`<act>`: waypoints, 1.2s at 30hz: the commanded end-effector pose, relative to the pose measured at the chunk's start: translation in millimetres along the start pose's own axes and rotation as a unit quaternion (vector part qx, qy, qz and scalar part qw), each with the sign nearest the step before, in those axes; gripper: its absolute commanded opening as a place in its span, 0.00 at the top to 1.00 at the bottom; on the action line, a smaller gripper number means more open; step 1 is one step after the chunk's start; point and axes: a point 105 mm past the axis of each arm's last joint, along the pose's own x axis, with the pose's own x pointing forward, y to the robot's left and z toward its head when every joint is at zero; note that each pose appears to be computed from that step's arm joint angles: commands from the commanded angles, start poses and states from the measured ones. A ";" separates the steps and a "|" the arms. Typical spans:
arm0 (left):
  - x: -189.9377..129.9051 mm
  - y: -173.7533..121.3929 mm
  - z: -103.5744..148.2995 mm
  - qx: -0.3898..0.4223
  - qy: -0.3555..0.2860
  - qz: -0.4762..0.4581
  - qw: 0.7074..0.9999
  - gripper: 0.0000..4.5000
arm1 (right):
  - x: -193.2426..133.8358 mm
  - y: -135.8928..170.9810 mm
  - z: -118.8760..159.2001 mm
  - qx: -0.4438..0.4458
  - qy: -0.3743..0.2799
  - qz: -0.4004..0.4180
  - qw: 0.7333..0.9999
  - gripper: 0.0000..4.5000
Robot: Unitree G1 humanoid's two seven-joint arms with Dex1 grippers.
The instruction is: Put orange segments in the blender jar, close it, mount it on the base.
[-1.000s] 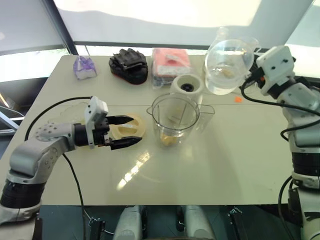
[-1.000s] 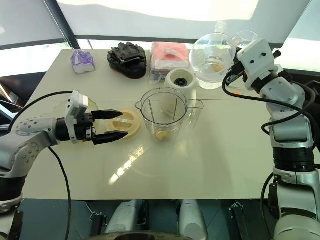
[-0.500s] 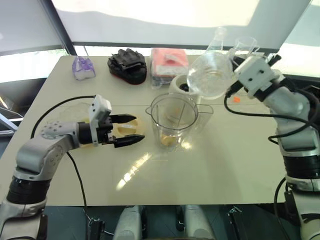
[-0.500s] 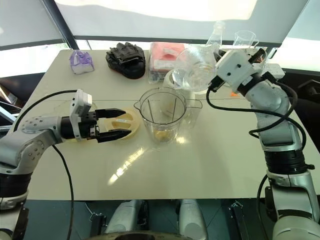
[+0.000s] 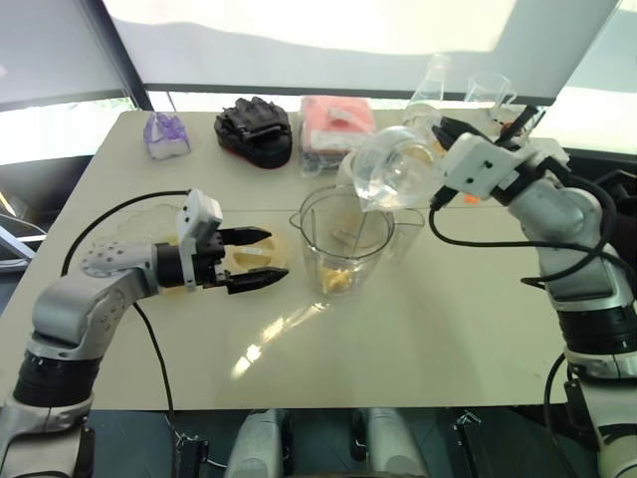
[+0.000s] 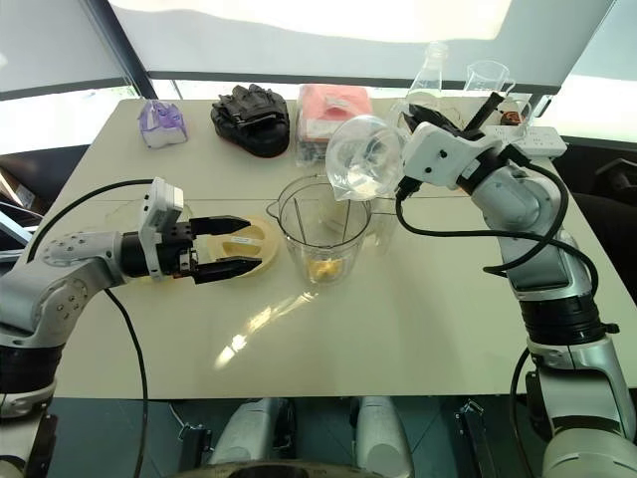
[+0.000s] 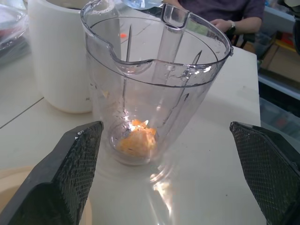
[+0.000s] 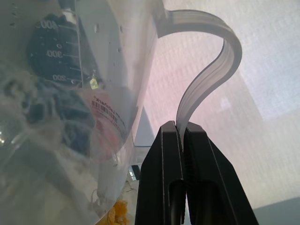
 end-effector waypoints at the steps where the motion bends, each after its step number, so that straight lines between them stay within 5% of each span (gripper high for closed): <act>1: -7.5 -1.5 13.4 0.021 -0.017 0.002 1.000 0.00 | 2.0 -20.3 15.0 -0.034 -0.028 -0.032 0.999 0.99; 36: -6.1 2.3 12.3 0.022 -0.021 0.006 1.000 0.00 | 6.3 -27.0 22.7 -0.159 -0.052 -0.049 0.985 0.99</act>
